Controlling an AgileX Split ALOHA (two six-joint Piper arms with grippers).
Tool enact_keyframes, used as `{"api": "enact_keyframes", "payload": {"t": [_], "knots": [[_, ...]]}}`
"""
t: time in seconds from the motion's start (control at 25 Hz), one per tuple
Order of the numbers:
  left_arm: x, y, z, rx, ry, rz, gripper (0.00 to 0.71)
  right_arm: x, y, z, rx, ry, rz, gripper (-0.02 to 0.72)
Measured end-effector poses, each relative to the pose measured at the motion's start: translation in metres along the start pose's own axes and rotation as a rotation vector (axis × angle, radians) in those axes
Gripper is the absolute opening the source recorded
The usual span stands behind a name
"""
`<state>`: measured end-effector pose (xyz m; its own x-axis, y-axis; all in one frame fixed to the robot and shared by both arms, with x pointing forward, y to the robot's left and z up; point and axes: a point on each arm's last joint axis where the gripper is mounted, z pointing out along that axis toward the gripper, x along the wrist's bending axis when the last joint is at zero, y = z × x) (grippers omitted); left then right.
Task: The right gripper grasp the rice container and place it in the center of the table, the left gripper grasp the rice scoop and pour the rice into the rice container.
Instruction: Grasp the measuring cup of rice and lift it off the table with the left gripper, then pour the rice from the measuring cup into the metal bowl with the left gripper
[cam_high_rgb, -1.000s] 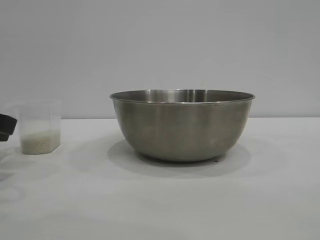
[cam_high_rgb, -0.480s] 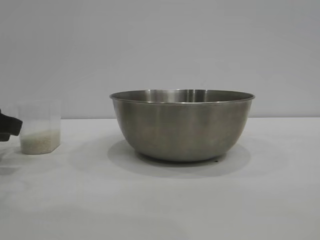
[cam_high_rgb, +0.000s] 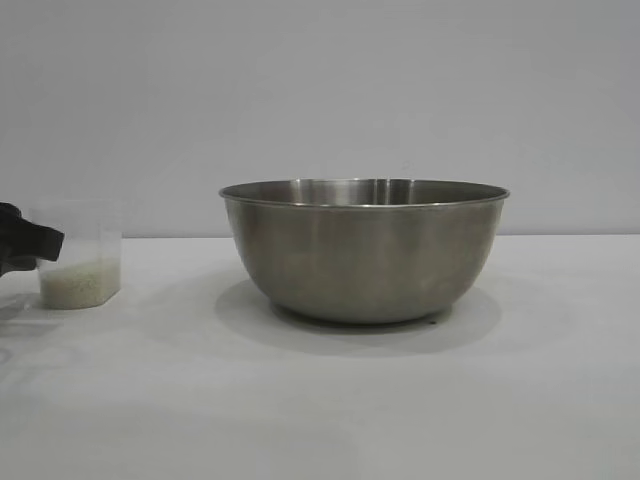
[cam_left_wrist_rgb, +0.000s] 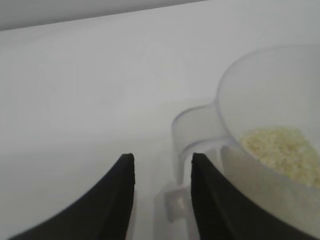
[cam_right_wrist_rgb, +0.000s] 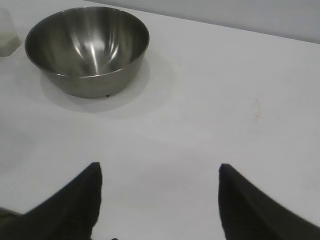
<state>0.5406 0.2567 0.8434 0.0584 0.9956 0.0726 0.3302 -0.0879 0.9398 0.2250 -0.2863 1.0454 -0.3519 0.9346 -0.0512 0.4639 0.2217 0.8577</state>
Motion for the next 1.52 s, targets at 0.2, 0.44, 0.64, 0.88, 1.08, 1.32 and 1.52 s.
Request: {"api": "enact_keyframes", "payload": {"t": [0.2,0.44,0.64,0.88,1.08,1.32,1.52], "knots": [[0.001,0.004,0.005,-0.023,-0.033,0.015,0.157,0.0,0.0,0.0,0.0,0.0,0.0,0.422],[-0.01,0.01,0.009,-0.054,-0.146,0.067,0.0,0.0,0.0,0.0,0.0,0.0,0.0,0.422],[-0.013,0.024,0.01,-0.098,-0.182,0.086,0.0,0.0,0.0,0.0,0.0,0.0,0.0,0.422],[-0.021,0.083,-0.002,-0.311,-0.273,0.196,0.0,0.0,0.0,0.0,0.0,0.0,0.0,0.422],[-0.037,0.137,-0.013,-0.537,-0.347,0.402,0.0,0.0,0.0,0.0,0.0,0.0,0.0,0.422],[-0.071,0.164,-0.011,-0.632,-0.405,0.755,0.0,0.0,0.0,0.0,0.0,0.0,0.0,0.422],[-0.098,0.172,-0.012,-0.686,-0.423,1.092,0.0,0.0,0.0,0.0,0.0,0.0,0.0,0.422]]}}
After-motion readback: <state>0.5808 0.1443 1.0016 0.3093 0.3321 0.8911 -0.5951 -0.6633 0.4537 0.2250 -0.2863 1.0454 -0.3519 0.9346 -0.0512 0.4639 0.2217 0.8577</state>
